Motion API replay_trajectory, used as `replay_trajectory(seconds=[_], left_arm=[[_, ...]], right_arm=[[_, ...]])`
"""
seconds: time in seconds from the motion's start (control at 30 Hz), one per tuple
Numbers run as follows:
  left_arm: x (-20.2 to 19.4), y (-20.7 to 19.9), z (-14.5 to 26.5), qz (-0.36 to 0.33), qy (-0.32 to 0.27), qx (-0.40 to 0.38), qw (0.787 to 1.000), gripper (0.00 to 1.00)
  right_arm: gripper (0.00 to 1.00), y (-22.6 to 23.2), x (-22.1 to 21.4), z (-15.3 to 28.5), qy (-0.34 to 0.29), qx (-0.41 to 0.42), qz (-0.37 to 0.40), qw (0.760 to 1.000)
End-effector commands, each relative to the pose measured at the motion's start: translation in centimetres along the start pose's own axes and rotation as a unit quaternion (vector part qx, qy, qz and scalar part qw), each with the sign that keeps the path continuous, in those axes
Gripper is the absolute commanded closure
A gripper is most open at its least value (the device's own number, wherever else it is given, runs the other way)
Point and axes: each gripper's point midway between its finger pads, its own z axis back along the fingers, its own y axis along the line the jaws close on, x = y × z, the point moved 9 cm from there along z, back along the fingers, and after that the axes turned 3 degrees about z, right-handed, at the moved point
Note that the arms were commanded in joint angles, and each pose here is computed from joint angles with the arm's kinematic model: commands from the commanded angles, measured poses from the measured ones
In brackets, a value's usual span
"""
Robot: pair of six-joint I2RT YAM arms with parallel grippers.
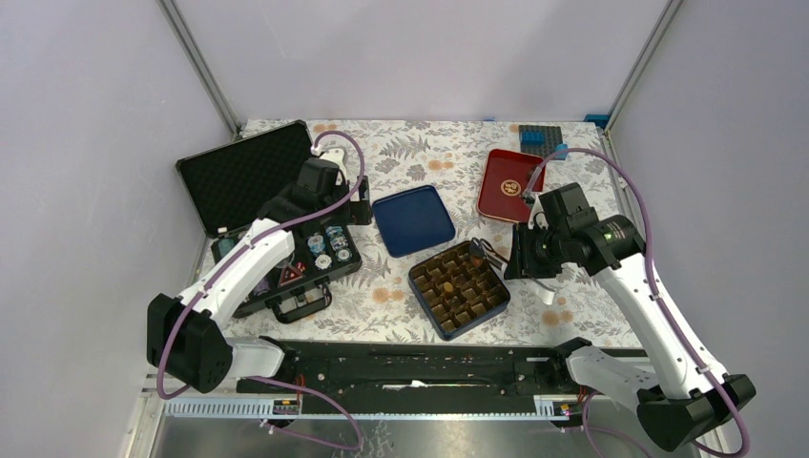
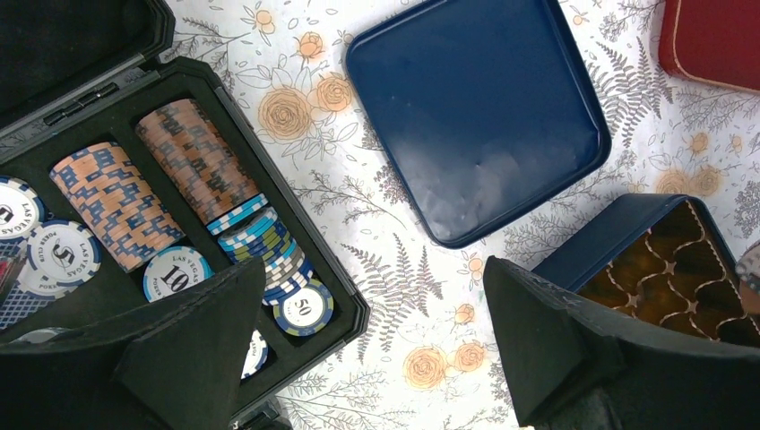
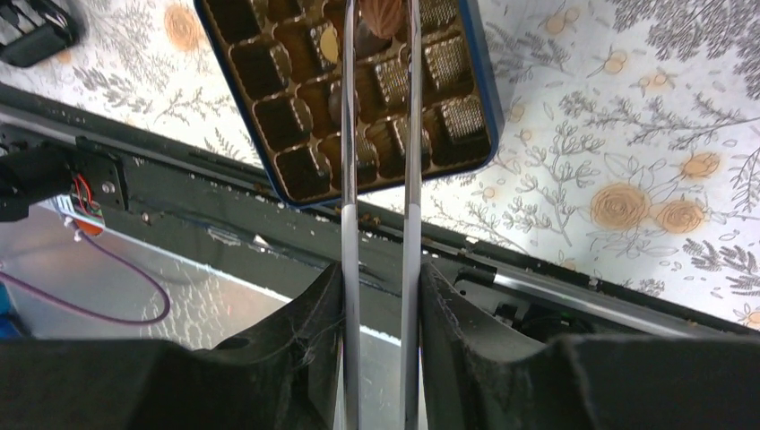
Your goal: Pack the chocolate
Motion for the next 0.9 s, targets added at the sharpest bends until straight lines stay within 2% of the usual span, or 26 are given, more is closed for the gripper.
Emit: replay_trajectory(seconds=[0.0, 0.7, 0.77, 0.87], left_arm=[[2.2, -0.5, 0.6, 0.006, -0.042, 0.001, 0.999, 0.01], [2.3, -0.4, 0.3, 0.004, -0.042, 0.012, 0.999, 0.01], [2.2, -0.4, 0.3, 0.004, -0.042, 0.012, 0.999, 0.01], [2.1, -0.3, 0.3, 0.005, -0.041, 0.013, 0.999, 0.01]], right_arm=[[0.7, 0.4, -1.3, 0.8, 0.028, 0.026, 0.016, 0.999], [0.69, 0.4, -3.8, 0.3, 0.083, 0.039, 0.008, 0.996], [0.67, 0.4, -3.9, 0.2, 0.085, 0.037, 0.01, 0.996], [0.59, 0.5, -3.8, 0.1, 0.084, 0.034, 0.014, 0.996]])
